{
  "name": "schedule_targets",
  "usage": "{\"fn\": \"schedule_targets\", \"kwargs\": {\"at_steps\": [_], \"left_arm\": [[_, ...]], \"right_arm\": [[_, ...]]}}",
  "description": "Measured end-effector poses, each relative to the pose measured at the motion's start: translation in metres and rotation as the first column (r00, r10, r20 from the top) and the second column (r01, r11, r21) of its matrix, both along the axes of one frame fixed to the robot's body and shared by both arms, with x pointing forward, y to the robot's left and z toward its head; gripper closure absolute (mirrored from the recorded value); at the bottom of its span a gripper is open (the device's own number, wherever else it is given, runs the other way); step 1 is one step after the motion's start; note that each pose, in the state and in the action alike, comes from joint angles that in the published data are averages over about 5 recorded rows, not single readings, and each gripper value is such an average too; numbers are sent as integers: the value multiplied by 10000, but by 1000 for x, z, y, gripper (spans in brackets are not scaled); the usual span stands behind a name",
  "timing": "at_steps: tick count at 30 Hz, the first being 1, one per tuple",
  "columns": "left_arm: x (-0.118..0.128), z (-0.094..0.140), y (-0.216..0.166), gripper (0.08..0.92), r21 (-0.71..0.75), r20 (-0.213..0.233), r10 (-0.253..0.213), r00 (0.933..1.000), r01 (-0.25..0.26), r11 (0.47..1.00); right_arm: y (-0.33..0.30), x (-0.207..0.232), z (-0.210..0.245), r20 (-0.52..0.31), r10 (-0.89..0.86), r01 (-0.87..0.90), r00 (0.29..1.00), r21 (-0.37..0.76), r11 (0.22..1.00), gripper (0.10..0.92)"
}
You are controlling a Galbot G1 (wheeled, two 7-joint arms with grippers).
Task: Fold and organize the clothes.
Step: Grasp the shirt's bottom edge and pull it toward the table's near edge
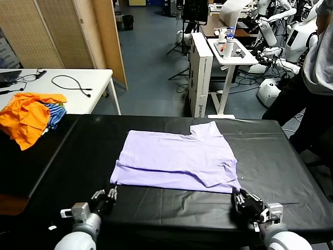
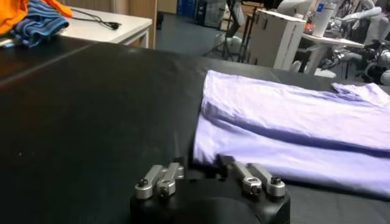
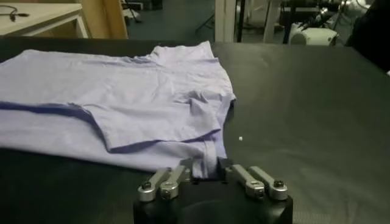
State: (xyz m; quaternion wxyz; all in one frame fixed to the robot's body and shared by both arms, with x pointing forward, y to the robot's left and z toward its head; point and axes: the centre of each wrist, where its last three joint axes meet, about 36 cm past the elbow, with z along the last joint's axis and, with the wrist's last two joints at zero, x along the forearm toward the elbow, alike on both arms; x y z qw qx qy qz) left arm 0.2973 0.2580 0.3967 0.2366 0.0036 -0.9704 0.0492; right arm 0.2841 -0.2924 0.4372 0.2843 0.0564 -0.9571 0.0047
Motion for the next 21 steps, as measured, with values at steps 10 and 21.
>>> {"fn": "schedule_targets", "kwargs": {"at_steps": [10,21], "left_arm": [[-28,14,3,854,1180,-268,409,9988,-375,9923],[-69,26,5,854,1704,-939,651,9934,-484,9842]], "right_arm": [[12,-21,22,-470,341,-363,9983,-472,9982,882],[22,-40,27,-1079,1154,-1205,9874,-418,9918,822]]}}
